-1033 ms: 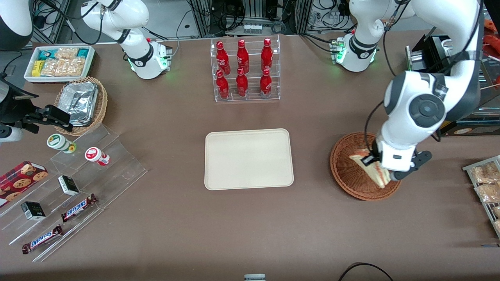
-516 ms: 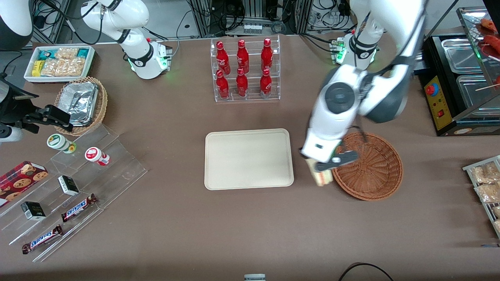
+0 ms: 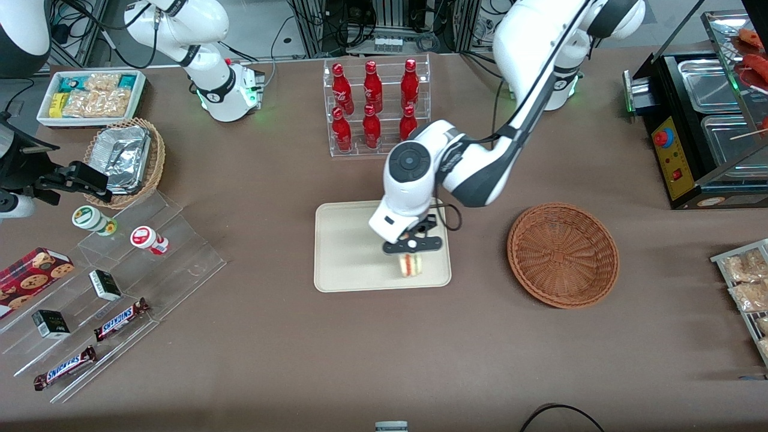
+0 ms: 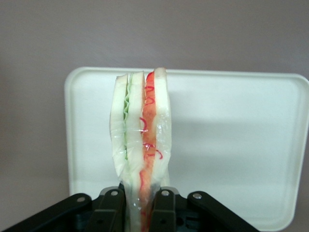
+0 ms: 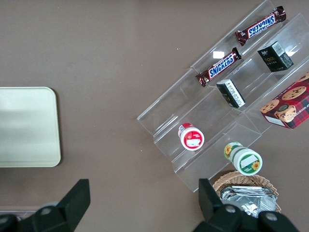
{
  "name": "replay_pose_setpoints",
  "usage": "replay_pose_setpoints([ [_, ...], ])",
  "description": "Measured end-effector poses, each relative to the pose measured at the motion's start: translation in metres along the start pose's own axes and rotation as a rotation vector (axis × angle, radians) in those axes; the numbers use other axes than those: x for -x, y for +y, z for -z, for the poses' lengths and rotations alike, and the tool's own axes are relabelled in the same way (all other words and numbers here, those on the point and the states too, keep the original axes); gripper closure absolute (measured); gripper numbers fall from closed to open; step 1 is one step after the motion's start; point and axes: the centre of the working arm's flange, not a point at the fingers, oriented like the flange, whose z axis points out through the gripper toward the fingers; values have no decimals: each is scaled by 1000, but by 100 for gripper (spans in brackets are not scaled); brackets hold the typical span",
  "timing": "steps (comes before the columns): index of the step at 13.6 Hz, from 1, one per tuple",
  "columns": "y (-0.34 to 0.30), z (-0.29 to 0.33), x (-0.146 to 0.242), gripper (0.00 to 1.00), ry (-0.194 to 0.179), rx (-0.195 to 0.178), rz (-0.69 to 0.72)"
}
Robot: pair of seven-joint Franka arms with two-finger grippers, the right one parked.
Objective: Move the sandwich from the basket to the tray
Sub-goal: 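Lift the sandwich and carry it toward the cream tray, then lower the sandwich onto the tray and open the left gripper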
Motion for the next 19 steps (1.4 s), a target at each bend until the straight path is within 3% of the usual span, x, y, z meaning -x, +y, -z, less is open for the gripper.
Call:
replay_pose_setpoints([
  [2, 18, -23, 16, 84, -19, 11, -31],
  [6, 42, -58, 44, 84, -49, -4, -80],
  [13, 41, -86, 48, 84, -77, -30, -83],
  [15, 41, -88, 48, 70, -77, -33, -84],
  [19, 42, -83, 45, 30, -60, -32, -92],
])
